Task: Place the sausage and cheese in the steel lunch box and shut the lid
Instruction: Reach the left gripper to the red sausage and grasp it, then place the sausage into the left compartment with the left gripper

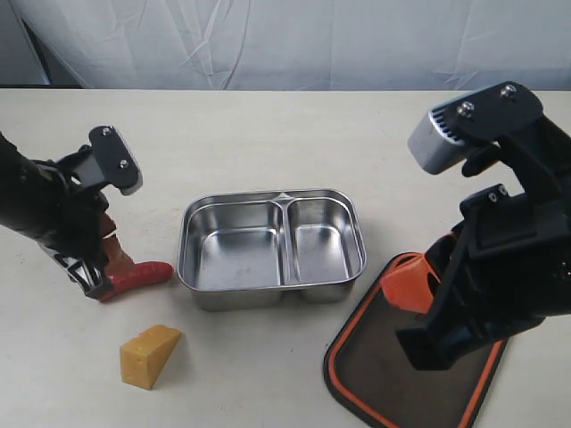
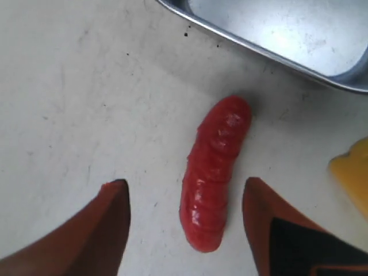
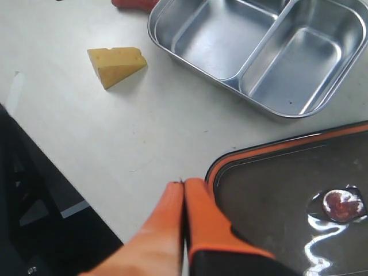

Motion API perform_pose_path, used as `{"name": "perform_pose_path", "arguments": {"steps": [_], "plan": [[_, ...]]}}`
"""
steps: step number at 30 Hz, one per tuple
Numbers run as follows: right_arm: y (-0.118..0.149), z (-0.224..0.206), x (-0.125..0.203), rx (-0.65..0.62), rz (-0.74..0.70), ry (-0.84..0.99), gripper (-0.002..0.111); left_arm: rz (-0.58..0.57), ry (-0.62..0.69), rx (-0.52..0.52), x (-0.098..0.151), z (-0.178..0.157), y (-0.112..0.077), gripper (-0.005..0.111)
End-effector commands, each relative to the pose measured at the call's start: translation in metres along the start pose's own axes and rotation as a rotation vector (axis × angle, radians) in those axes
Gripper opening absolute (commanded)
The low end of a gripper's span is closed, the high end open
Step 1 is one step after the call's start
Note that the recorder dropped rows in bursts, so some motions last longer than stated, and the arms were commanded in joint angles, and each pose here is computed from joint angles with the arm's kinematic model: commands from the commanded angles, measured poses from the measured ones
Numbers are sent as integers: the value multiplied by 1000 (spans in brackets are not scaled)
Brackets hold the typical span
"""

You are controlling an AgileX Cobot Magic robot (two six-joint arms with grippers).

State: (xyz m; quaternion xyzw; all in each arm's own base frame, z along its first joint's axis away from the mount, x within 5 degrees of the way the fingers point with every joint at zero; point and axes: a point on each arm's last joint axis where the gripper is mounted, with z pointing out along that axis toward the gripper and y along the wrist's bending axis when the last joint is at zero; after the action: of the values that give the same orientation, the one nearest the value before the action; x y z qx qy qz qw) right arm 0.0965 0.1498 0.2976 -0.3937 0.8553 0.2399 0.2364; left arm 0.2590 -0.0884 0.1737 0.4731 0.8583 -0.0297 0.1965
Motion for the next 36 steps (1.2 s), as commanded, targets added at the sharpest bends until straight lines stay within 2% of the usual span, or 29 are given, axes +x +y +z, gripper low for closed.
{"name": "perform_pose_path", "arguments": {"steps": [1,12,14,16,19,23,26,29,31,33,36], "plan": [[1,-2,1,-1,-7,1,0,11,36,18,1,19,1,56],[1,-2,2,-1,1,7,0,30,106,61,7,52,-3,56],[1,-2,2,-2,13,13,0,33,115,68,8,55,-4,52],[1,-2,3,-2,17,18,0,33,115,69,8,56,-4,41],[1,-2,4,-3,23,27,0,12,107,68,4,50,-3,0],[1,-2,4,-3,25,31,0,-35,108,22,-12,22,9,0],[1,-2,4,-3,25,29,0,-137,47,-44,-29,-20,17,0],[1,-2,2,-2,25,12,0,-143,-93,-27,-52,-46,3,0],[1,-2,1,0,25,-2,0,-72,-161,8,-70,-49,-15,0],[1,-2,1,0,25,-5,0,-13,-204,5,-86,-38,-30,0],[2,-2,3,-9,31,19,0,-49,-184,36,-89,-20,-34,0]]}}
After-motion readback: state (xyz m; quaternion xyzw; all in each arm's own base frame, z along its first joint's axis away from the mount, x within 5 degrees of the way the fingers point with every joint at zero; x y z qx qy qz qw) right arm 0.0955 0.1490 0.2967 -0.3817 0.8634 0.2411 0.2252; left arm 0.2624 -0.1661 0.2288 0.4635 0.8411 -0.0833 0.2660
